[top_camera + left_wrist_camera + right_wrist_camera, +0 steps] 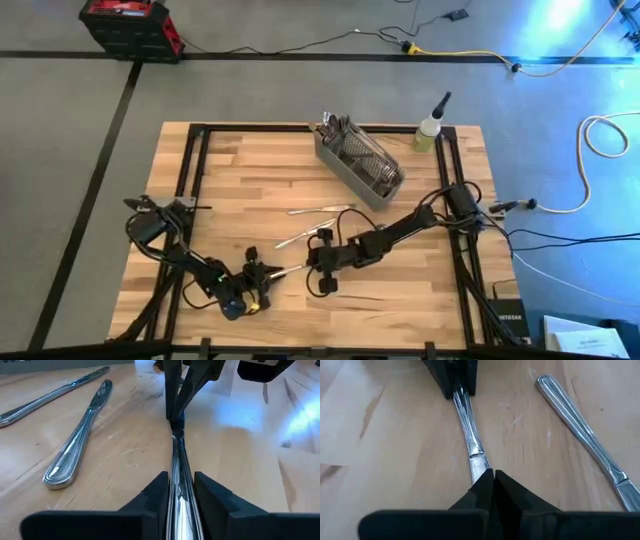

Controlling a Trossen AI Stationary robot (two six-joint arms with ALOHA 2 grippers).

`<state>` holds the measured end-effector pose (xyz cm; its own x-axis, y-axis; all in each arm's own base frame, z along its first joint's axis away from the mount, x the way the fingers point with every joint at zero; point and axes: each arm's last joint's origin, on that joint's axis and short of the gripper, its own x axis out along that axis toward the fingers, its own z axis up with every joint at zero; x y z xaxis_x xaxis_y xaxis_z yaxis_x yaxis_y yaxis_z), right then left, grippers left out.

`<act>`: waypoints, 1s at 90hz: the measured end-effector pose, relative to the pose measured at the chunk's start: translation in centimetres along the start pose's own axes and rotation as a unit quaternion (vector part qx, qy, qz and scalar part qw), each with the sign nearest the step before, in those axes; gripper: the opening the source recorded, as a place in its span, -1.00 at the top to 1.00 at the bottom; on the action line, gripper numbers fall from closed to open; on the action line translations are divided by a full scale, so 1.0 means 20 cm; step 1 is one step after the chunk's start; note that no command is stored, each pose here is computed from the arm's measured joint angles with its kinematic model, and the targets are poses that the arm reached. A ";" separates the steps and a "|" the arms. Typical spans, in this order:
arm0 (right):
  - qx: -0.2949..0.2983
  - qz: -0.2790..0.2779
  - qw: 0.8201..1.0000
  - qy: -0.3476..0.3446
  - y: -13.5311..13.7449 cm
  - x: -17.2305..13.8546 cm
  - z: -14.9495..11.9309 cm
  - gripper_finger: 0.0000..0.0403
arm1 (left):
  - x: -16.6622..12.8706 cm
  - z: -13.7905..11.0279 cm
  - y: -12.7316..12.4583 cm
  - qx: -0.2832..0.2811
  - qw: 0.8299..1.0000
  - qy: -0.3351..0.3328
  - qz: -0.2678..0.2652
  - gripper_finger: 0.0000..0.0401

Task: Sort silverware
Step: Put the silver knife into the gray silverware organizer

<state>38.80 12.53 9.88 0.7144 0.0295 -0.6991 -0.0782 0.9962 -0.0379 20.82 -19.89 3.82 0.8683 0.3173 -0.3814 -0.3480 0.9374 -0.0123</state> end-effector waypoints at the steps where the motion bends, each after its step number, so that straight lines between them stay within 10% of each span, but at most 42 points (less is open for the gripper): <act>1: 0.000 0.000 1.000 0.000 0.00 0.00 0.00 1.00 | 0.00 0.00 0.00 0.000 1.000 0.000 0.000 0.71; 64: -0.001 -0.049 0.983 -0.178 0.29 -0.60 0.30 1.00 | -0.01 0.04 -0.04 0.001 0.999 -0.028 -0.022 0.71; 90: -0.023 0.052 0.984 -0.168 0.53 -0.69 0.21 1.00 | -0.06 0.18 -0.07 0.004 0.998 -0.045 -0.049 0.71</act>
<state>31.08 22.99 22.21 0.8901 0.1648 -0.4249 -0.1890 0.9819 -0.0152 21.56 -20.99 7.61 0.9264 0.2356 -0.2937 -0.2576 0.9655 -0.0380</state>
